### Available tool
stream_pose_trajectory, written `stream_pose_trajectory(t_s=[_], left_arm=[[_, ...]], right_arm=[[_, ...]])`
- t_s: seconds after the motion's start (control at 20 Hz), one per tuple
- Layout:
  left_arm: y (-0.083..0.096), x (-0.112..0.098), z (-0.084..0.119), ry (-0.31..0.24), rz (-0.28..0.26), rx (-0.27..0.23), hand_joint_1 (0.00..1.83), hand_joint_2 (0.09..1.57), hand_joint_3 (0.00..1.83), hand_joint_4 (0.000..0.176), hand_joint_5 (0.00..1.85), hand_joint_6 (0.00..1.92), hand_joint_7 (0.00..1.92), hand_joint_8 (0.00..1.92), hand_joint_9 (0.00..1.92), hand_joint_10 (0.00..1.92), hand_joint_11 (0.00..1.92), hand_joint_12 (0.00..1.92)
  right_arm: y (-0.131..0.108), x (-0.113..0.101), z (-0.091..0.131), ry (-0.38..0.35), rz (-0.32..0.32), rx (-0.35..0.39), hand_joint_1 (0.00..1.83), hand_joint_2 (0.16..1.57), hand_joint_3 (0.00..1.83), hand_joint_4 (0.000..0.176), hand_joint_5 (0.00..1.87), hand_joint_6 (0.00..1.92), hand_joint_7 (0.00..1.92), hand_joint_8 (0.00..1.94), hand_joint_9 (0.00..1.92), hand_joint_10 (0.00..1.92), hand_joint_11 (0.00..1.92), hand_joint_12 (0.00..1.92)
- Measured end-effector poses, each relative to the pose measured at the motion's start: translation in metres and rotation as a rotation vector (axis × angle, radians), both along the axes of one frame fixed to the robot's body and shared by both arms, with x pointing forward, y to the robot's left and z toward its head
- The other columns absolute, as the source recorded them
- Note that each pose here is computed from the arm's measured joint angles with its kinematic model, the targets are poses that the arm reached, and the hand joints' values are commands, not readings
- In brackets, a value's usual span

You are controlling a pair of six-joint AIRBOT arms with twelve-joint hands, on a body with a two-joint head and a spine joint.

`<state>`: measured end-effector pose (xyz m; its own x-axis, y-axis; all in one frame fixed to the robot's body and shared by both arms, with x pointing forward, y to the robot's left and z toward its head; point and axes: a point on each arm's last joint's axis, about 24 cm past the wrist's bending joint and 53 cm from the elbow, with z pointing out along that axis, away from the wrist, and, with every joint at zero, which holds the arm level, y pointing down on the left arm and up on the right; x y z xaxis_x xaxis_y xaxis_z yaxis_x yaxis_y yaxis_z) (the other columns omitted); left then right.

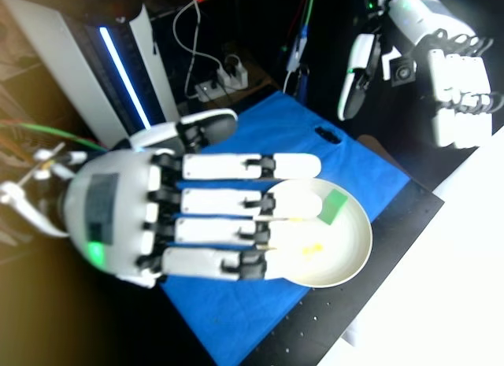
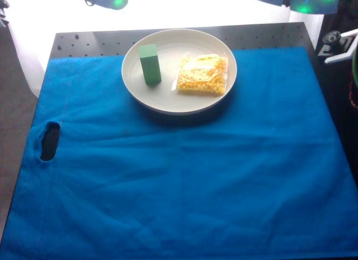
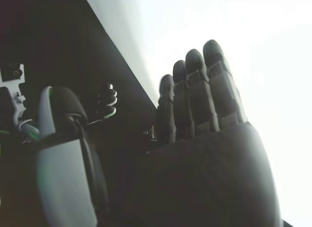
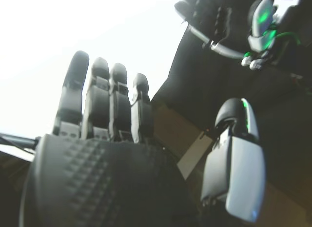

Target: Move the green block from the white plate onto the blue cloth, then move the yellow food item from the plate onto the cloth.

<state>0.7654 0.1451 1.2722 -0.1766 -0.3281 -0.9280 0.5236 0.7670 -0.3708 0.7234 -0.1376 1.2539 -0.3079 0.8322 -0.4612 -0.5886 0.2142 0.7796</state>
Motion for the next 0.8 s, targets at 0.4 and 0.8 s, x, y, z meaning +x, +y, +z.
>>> stream_pose_trajectory(t_s=[0.4,0.8], left_arm=[[-0.034,0.004,-0.029,0.039,-0.025,0.105,0.88,0.86,0.01,0.000,0.42,0.01,0.39,0.01,0.47,0.03,0.50,0.14],[-0.036,0.015,-0.060,0.099,0.002,0.146,0.87,0.80,0.00,0.000,0.50,0.01,0.48,0.01,0.55,0.02,0.51,0.17]], right_arm=[[0.005,-0.001,-0.002,0.002,0.009,0.000,0.41,0.93,0.00,0.016,0.31,0.00,0.35,0.00,0.36,0.00,0.00,0.93],[0.008,-0.001,-0.003,0.004,0.015,0.002,0.44,0.95,0.01,0.032,0.32,0.00,0.35,0.01,0.36,0.00,0.02,0.93]])
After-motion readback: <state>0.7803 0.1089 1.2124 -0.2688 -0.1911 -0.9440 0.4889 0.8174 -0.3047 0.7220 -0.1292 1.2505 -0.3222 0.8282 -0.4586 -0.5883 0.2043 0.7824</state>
